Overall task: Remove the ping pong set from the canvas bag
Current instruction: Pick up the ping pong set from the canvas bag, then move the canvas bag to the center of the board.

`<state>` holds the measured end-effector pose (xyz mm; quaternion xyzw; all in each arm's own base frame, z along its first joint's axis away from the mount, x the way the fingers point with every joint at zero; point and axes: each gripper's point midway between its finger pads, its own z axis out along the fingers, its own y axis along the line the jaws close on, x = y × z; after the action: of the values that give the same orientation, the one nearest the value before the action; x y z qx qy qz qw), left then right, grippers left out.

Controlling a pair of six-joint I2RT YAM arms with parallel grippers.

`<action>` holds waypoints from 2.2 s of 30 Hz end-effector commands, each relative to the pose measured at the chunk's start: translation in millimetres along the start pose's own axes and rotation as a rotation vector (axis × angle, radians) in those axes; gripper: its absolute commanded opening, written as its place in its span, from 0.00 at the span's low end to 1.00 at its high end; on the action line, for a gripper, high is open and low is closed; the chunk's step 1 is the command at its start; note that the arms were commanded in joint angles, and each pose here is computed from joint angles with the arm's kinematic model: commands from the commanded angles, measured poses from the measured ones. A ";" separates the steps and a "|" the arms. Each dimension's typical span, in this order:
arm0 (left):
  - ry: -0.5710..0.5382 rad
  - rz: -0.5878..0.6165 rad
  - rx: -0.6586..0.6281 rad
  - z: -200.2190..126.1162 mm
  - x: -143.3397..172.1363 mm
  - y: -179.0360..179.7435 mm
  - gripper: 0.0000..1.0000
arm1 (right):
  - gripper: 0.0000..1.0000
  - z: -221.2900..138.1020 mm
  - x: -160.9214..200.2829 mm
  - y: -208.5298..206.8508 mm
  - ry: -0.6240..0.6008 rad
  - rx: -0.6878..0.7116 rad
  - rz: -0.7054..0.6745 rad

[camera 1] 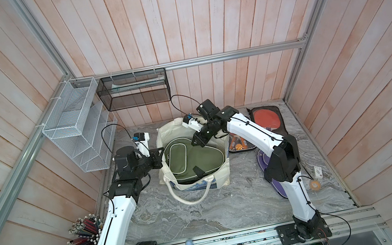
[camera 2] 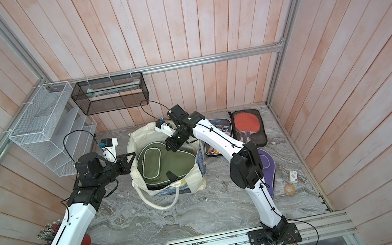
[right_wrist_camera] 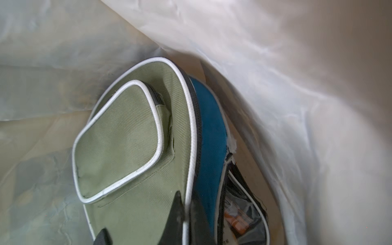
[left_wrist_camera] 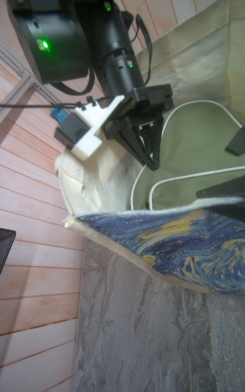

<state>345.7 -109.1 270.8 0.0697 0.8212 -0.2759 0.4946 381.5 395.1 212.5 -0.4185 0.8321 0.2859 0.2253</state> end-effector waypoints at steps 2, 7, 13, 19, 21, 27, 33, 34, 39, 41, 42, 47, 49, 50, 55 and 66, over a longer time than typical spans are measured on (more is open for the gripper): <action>-0.096 0.059 0.031 -6.1 -28.8 -11.3 0.00 | 0.00 -74.0 -48.3 29.0 -0.186 0.029 -0.126; -0.095 0.056 0.031 -5.9 -26.7 -10.4 0.00 | 0.00 -132.3 -75.7 33.0 -0.334 0.114 -0.182; -0.098 0.055 0.036 -6.6 -27.2 -11.7 0.00 | 0.00 -205.5 -102.3 27.0 -0.531 0.172 -0.190; -0.097 0.049 0.037 -6.7 -26.6 -11.9 0.00 | 0.00 -264.0 -117.9 15.9 -0.701 0.243 -0.175; -0.096 0.048 0.037 -6.3 -26.3 -11.4 0.00 | 0.00 -283.6 -120.4 10.1 -0.754 0.280 -0.154; -0.105 0.050 0.043 -6.9 -27.9 -13.0 0.00 | 0.00 -355.9 -97.6 -25.8 -0.839 0.445 -0.049; -0.109 0.047 0.051 -4.4 -28.8 -13.0 0.00 | 0.00 -413.1 -40.2 -50.0 -0.914 0.598 0.098; -0.108 0.046 0.054 -3.4 -28.6 -13.0 0.00 | 0.00 -418.3 -28.5 -53.2 -0.924 0.615 0.131; -0.110 0.041 0.048 0.3 -32.1 -10.7 0.00 | 0.00 -396.1 29.7 -70.3 -0.874 0.624 0.309; -0.109 0.040 0.033 1.1 -34.5 -8.3 0.00 | 0.00 -369.6 61.6 -81.8 -0.817 0.629 0.411; -0.112 0.041 0.027 0.9 -35.9 -7.1 0.00 | 0.00 -357.8 75.7 -85.6 -0.795 0.628 0.452; -0.145 0.066 -0.055 -6.3 -51.1 5.4 0.00 | 0.00 -311.3 145.7 -95.3 -0.704 0.648 0.642; -0.171 0.059 -0.121 -13.4 -60.7 19.6 0.00 | 0.00 -299.6 161.3 -95.1 -0.692 0.637 0.693; -0.189 0.050 -0.153 -18.7 -66.9 28.3 0.00 | 0.00 -292.8 167.8 -95.7 -0.683 0.627 0.718; -0.298 -0.027 -0.289 -51.0 -90.8 67.9 0.00 | 0.00 -259.0 194.7 -95.8 -0.640 0.559 0.806; -0.389 -0.022 -0.427 -84.3 -105.3 87.4 0.00 | 0.00 -202.0 222.0 -82.0 -0.547 0.458 0.879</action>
<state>369.0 7.5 278.8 -0.1028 0.8233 -0.1480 0.5382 300.6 82.5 197.2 0.1140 0.8917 0.2354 0.3695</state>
